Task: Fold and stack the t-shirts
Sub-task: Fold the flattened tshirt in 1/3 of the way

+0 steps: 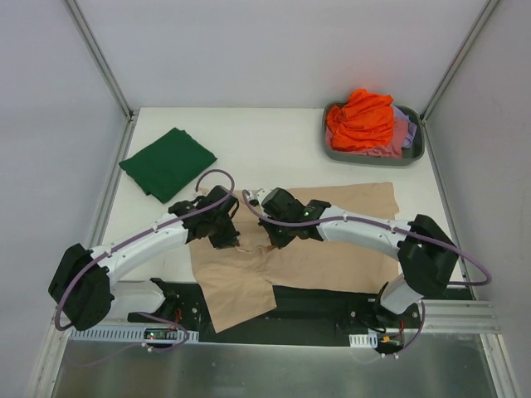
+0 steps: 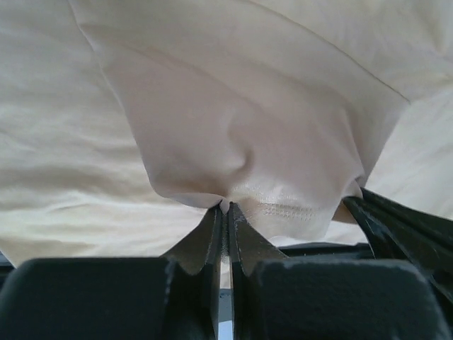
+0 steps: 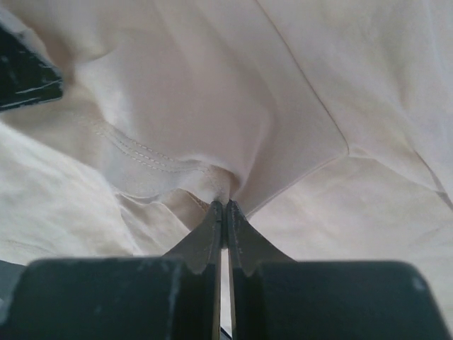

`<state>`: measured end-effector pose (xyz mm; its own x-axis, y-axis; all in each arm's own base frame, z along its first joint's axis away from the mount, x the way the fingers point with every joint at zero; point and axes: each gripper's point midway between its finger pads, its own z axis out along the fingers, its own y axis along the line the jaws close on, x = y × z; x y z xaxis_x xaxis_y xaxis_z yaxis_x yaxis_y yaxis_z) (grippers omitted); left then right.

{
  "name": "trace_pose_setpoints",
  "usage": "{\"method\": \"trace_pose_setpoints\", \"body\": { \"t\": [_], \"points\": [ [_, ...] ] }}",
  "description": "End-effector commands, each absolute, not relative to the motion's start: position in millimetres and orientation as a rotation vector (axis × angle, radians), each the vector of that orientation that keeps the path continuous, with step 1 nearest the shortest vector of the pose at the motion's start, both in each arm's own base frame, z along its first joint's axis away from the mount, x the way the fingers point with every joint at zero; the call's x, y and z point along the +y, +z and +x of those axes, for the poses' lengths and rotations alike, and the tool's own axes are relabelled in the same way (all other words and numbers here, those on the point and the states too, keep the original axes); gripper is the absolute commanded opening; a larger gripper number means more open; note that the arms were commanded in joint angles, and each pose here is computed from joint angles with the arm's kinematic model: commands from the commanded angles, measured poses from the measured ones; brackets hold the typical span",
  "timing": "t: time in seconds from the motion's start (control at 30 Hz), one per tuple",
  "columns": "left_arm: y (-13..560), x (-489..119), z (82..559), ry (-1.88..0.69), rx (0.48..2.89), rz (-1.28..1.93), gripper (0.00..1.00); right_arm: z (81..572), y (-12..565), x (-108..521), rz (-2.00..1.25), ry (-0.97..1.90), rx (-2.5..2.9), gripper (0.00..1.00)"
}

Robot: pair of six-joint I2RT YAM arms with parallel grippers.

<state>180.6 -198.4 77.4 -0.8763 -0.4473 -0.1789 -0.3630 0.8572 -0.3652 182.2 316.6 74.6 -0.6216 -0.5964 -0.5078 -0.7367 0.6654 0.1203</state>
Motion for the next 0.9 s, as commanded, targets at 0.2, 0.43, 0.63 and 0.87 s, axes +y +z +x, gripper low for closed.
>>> {"method": "trace_pose_setpoints", "body": {
  "t": [0.2, 0.43, 0.63, 0.87],
  "points": [
    [96.6, -203.7, 166.1, -0.434, 2.748, -0.680, 0.00, 171.9, 84.0, 296.3, -1.055, 0.434, 2.448, 0.01],
    [107.9, -211.1, 162.7, -0.414, 2.740, -0.670, 0.00, 167.3, 85.7, 287.3, -1.061, 0.448, 2.446, 0.01],
    [113.0, -220.2, 160.1, -0.413, 2.760, -0.653, 0.00, 166.5, 81.2, 282.0, -1.061, 0.421, 2.460, 0.03],
    [123.1, -234.6, 157.1, -0.404, 2.760, -0.647, 0.00, 163.3, 80.7, 272.9, -1.043, 0.418, 2.467, 0.03]
  ]
}}
